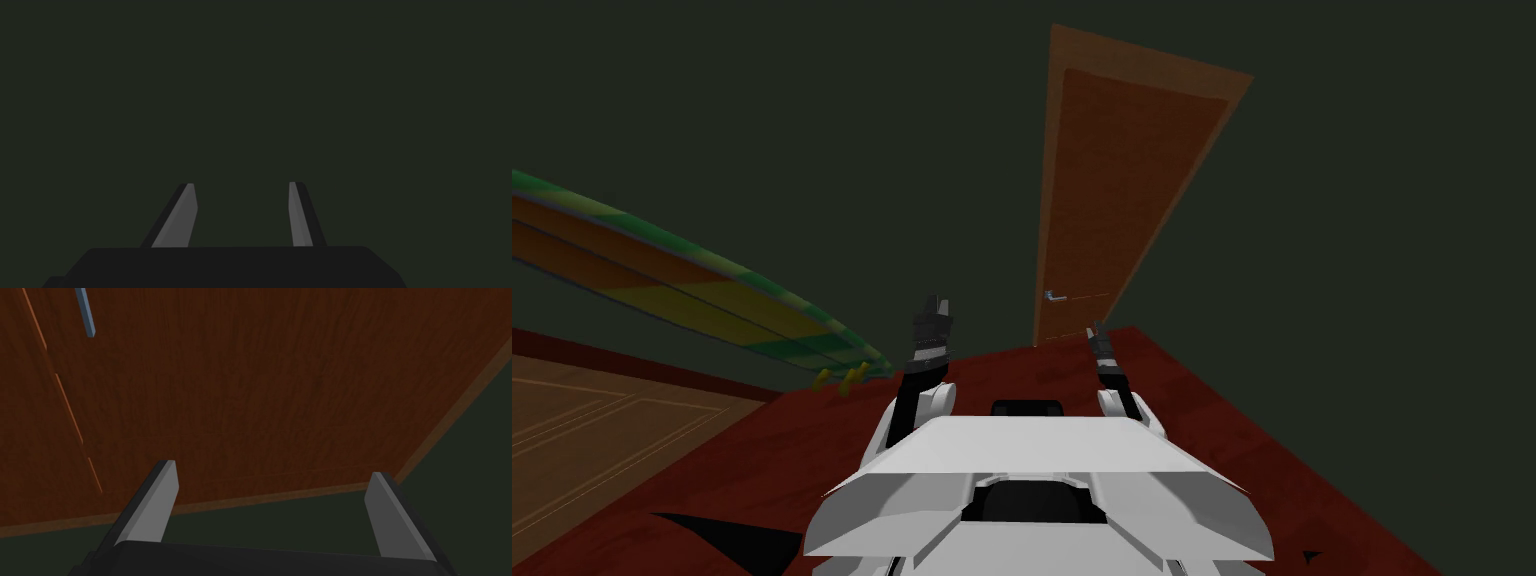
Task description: Pull the door open
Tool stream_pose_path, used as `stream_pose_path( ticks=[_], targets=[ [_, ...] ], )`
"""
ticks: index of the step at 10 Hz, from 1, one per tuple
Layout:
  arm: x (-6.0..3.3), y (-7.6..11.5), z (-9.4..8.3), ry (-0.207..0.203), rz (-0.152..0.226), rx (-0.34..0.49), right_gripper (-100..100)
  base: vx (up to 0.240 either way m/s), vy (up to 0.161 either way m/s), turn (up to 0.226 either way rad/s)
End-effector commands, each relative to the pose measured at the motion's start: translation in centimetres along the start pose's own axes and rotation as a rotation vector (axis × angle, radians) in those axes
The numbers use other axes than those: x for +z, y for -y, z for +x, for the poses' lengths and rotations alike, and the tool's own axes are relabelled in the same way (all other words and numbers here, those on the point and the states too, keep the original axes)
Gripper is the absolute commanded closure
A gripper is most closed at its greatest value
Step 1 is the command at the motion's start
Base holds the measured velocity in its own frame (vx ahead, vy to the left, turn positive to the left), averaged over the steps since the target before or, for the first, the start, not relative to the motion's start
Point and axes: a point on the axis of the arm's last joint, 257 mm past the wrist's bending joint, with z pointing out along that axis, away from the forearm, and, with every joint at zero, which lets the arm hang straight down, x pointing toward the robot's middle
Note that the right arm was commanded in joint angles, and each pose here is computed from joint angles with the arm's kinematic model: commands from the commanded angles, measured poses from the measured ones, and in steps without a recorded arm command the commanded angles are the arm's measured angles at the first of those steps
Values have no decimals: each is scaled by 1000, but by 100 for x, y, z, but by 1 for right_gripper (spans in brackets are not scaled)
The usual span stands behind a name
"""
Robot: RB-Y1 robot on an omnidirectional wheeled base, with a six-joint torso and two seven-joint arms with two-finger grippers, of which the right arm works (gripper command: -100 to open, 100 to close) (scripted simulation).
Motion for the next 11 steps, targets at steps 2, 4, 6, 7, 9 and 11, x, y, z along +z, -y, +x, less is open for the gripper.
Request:
stream_pose_path(
  ticks=[2,4,6,7,9,11],
  targets=[
    [-69,206,-77,1,38,14,-100,71,13,149],
    [-119,327,-117,3,61,19,-100,68,-2,76],
    [-179,457,-162,6,87,24,-100,78,-4,128],
    [-196,507,-193,6,94,29,-100,60,1,93],
    [-268,641,-244,11,123,33,-100,53,-4,94],
    [-352,797,-328,18,154,40,-100,93,-9,164]
  ],
)
